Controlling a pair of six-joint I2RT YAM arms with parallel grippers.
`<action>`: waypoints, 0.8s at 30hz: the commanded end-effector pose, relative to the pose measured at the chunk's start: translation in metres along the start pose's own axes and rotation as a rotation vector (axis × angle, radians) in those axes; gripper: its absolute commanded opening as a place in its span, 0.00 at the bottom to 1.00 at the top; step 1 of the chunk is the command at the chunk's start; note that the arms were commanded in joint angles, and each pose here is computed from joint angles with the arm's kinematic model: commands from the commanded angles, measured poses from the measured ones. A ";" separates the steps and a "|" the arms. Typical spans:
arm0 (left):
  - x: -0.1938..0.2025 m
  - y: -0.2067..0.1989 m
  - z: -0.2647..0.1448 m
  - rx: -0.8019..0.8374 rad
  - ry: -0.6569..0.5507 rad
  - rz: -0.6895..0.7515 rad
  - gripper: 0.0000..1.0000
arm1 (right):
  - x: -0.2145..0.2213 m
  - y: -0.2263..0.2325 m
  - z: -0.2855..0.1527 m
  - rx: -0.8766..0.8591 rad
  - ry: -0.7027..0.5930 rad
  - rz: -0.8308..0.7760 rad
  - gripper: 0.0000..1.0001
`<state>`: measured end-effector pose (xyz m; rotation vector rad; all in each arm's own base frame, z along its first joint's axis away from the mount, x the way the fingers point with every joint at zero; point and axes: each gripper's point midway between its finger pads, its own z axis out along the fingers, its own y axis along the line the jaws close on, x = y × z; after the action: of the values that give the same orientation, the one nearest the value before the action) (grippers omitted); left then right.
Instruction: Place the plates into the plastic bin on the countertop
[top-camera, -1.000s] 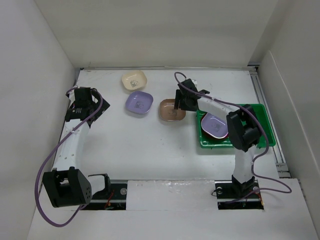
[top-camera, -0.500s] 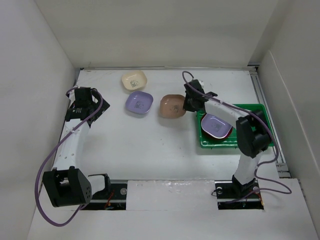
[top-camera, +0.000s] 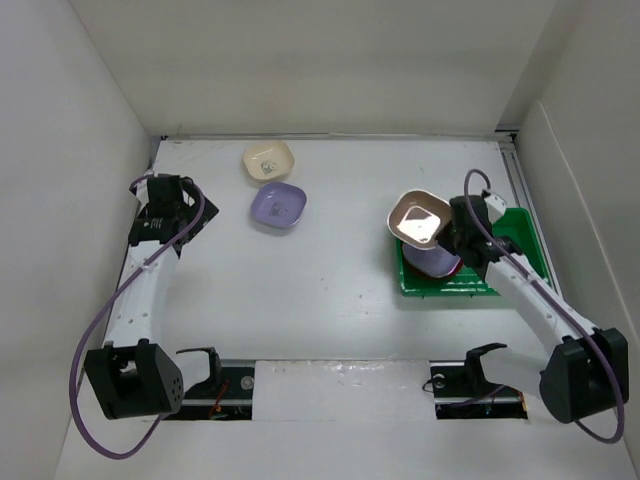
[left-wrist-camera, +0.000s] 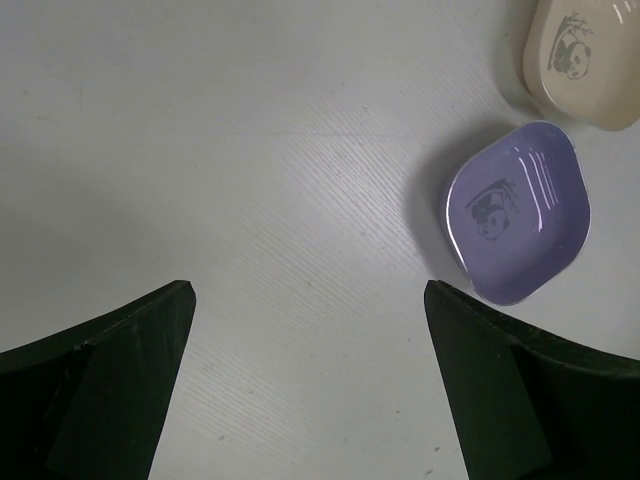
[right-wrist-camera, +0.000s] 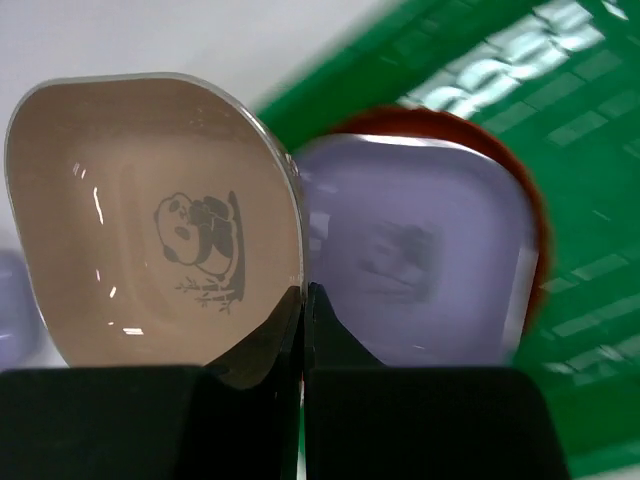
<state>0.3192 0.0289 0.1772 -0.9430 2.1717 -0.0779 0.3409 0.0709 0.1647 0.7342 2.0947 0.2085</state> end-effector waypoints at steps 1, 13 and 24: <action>-0.015 -0.001 -0.017 0.022 -0.075 -0.011 1.00 | 0.004 -0.035 -0.002 0.044 -0.019 0.105 0.00; -0.013 -0.004 -0.015 0.037 -0.064 -0.010 1.00 | 0.007 -0.076 -0.011 0.062 -0.008 0.145 0.79; -0.013 -0.002 -0.012 0.024 -0.063 -0.008 1.00 | 0.010 0.055 -0.061 -0.293 0.033 -0.025 1.00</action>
<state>0.3162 0.0302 0.1941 -0.9302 2.1140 -0.0902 0.2919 0.0792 0.1657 0.6970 2.1062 0.3699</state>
